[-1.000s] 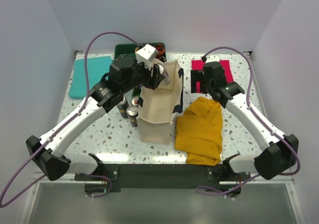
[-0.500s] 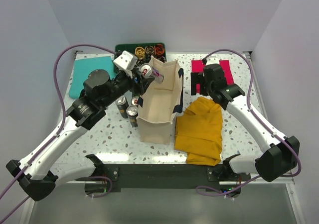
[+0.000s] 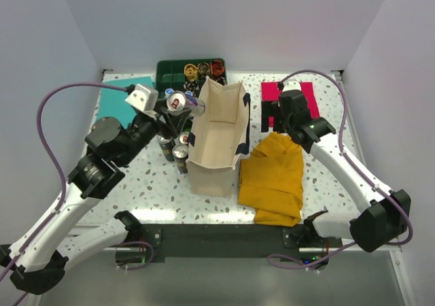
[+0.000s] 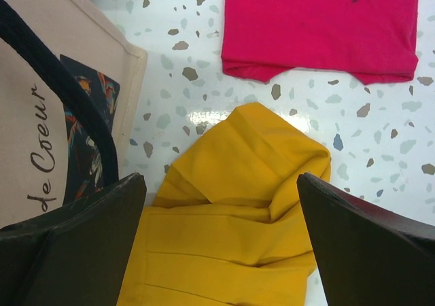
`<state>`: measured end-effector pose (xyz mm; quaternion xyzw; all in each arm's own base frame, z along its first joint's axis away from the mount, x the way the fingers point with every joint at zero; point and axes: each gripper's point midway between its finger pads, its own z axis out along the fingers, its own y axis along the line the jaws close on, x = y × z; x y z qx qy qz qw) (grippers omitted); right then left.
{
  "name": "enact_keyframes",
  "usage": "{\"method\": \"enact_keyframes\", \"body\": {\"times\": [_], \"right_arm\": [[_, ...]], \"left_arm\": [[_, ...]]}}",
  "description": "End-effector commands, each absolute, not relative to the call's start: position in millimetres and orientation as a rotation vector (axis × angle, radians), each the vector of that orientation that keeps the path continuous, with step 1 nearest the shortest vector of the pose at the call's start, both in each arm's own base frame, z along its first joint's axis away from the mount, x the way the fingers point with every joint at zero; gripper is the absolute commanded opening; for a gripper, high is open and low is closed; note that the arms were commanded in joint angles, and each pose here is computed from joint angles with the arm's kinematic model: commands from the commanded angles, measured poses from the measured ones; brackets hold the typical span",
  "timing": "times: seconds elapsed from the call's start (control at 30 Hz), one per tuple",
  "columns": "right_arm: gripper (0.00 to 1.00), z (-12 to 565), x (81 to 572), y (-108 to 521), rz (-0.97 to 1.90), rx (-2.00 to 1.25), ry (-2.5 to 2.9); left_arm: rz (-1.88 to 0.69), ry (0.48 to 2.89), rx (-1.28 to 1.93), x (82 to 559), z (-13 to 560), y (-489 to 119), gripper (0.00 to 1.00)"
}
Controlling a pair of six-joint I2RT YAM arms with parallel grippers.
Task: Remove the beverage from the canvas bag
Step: Take out the drink from the canvas bag, then place the drink at the center of the board.
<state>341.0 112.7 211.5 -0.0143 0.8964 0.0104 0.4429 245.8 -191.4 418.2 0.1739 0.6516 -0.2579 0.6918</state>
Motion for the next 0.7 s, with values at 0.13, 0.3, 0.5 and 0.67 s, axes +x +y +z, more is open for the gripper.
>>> {"method": "enact_keyframes", "body": {"times": [0.13, 0.3, 0.5, 0.67], "right_arm": [[0.98, 214, 342, 116, 0.070, -0.009, 2.202], [0.98, 211, 341, 114, 0.060, -0.005, 2.201], [0.98, 210, 337, 112, 0.060, -0.002, 2.186], [0.98, 212, 338, 114, 0.083, 0.002, 2.164]], "left_arm": [[-0.513, 1.369, 0.216, 239, 448, -153, 0.00], [-0.489, 1.425, 0.157, 233, 424, -137, 0.00], [-0.416, 1.497, 0.088, 227, 407, -113, 0.00], [-0.422, 1.590, 0.078, 219, 394, -110, 0.00]]}}
